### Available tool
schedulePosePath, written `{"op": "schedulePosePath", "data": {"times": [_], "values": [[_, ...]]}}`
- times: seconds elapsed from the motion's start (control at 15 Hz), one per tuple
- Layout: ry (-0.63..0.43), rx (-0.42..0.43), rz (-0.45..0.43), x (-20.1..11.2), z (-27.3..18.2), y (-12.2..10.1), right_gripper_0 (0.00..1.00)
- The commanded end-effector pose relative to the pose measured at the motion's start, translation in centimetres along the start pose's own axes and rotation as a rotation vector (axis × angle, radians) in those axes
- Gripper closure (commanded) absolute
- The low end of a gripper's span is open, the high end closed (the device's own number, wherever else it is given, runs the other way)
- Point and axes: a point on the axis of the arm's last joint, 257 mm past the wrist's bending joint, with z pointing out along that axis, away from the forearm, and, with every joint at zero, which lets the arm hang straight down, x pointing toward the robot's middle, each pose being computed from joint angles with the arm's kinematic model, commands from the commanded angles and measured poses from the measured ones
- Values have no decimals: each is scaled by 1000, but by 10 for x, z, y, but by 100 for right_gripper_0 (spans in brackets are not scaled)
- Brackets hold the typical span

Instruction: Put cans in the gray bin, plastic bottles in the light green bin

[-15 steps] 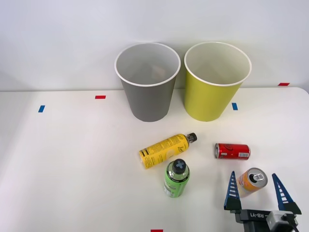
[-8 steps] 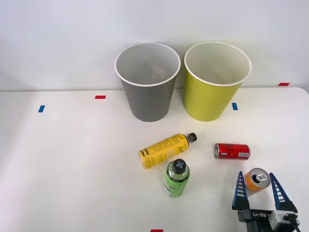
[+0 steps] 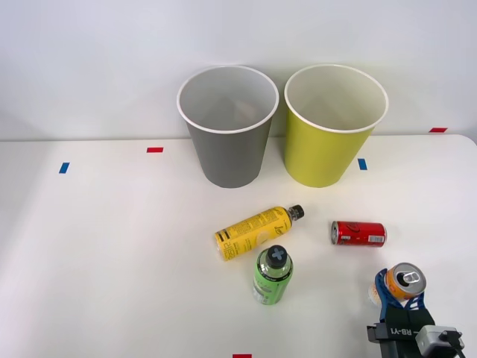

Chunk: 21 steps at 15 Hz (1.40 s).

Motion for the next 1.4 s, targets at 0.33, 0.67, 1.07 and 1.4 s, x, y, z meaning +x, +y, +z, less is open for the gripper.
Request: {"op": "schedulePosePath", "data": {"times": [0.33, 0.67, 1.07, 1.4], "values": [[75, -6, -27, -34, -3, -5, 100], [96, -62, 46, -79, 21, 7, 100], [-10, -194, 129, -149, 77, 34, 100], [-46, -275, 163, -194, 142, 66, 100]]}}
